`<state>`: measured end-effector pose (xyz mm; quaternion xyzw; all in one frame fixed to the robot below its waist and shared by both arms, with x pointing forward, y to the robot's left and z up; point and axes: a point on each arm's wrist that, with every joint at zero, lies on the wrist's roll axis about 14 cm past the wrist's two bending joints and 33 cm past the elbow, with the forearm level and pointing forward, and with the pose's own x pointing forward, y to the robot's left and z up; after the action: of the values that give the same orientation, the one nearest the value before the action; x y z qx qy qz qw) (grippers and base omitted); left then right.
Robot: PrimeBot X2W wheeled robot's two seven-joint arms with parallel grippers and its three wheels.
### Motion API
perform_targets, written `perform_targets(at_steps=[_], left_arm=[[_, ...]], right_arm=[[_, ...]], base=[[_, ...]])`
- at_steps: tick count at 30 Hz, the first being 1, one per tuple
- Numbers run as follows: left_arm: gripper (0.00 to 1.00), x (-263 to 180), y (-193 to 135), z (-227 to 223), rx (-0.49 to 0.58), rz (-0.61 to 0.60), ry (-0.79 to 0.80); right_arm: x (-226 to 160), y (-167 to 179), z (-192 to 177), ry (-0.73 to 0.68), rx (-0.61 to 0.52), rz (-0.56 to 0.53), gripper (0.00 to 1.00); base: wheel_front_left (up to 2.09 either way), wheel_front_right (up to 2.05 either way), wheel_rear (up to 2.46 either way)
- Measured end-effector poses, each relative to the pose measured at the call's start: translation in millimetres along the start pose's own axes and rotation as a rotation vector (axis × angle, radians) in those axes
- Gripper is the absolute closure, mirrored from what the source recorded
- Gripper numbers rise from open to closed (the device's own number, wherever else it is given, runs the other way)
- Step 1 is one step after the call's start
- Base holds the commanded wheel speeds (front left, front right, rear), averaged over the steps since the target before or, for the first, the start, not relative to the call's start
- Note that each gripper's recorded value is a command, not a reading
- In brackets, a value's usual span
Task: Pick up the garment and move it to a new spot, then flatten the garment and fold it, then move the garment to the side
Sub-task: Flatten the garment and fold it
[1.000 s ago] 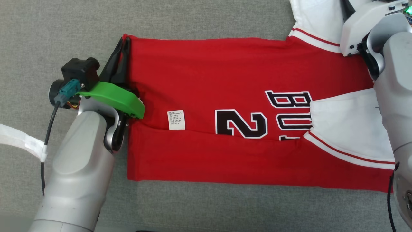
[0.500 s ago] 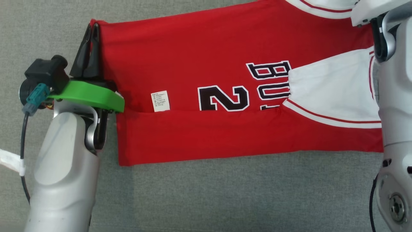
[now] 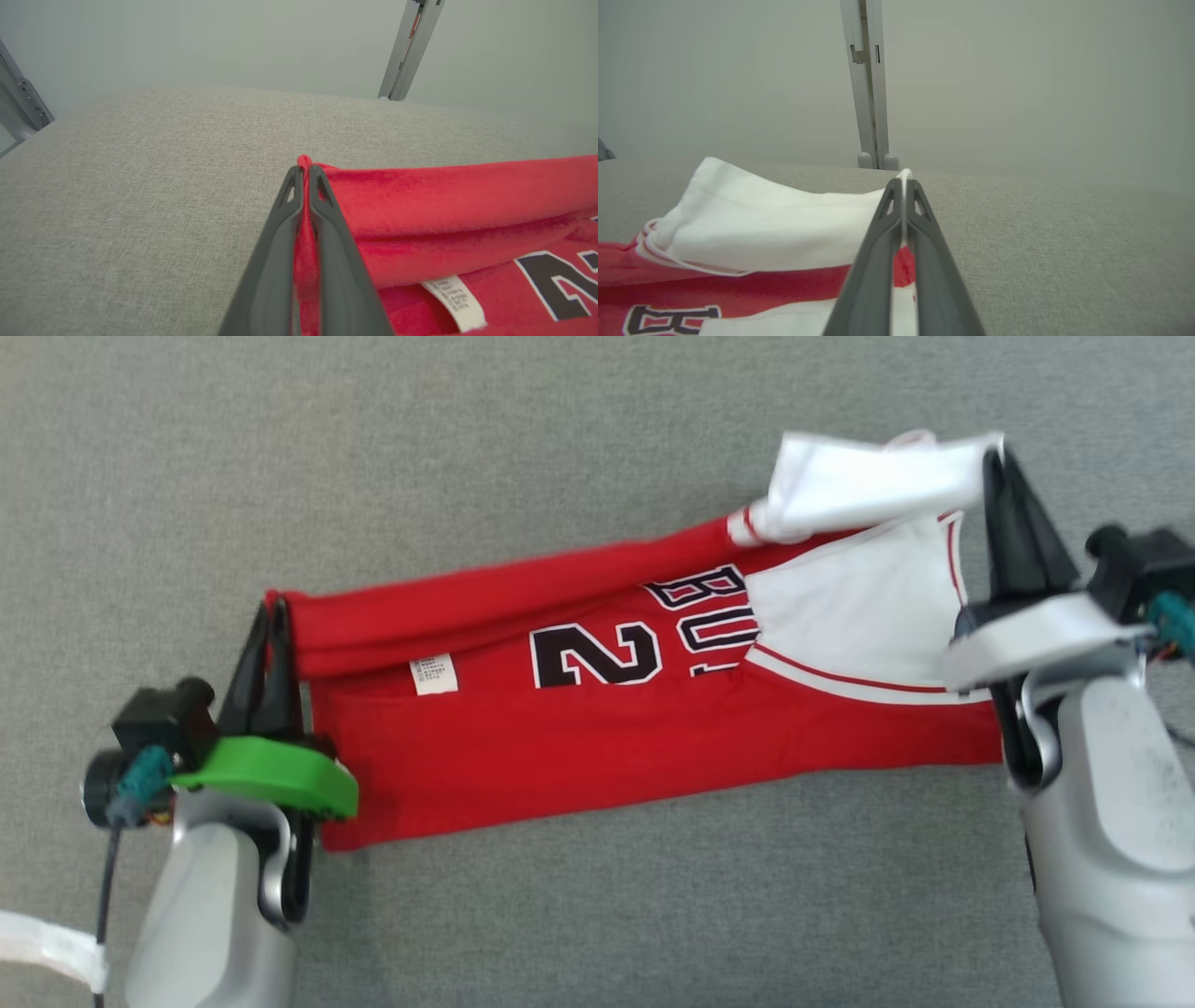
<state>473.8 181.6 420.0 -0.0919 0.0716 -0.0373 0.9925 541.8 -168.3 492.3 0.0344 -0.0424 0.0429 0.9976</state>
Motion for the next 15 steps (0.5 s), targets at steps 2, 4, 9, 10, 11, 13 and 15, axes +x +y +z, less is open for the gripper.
perform_targets(at_steps=[2,4,9,10,11,13,15], left_arm=[[1.00,-9,-5,-7,-0.010,-0.003,0.020],[1.00,-19,-7,-14,-0.019,0.000,0.039],[1.00,-40,-14,-29,-0.048,0.007,0.080],[0.93,-45,-14,-32,-0.053,0.011,0.087],[0.65,-50,-13,-34,-0.058,0.019,0.094],[0.00,-59,-11,-38,-0.059,0.031,0.105],[0.00,-67,-10,-39,-0.059,0.043,0.105]], right_arm=[[-17,-5,-7,0.030,0.009,-0.016,1.00],[-34,-12,-14,0.057,0.018,-0.039,1.00],[-67,-25,-28,0.116,0.034,-0.088,1.00],[-74,-26,-33,0.134,0.035,-0.093,1.00],[-81,-27,-38,0.154,0.042,-0.104,0.69],[-92,-32,-47,0.182,0.062,-0.128,0.00],[-98,-31,-51,0.199,0.072,-0.133,0.00]], base=[[0.00,0.00,0.00],[0.00,0.00,0.00],[0.00,0.00,0.00],[0.00,0.00,0.00],[0.00,0.00,0.00],[0.00,0.00,0.00],[0.00,0.00,0.00]])
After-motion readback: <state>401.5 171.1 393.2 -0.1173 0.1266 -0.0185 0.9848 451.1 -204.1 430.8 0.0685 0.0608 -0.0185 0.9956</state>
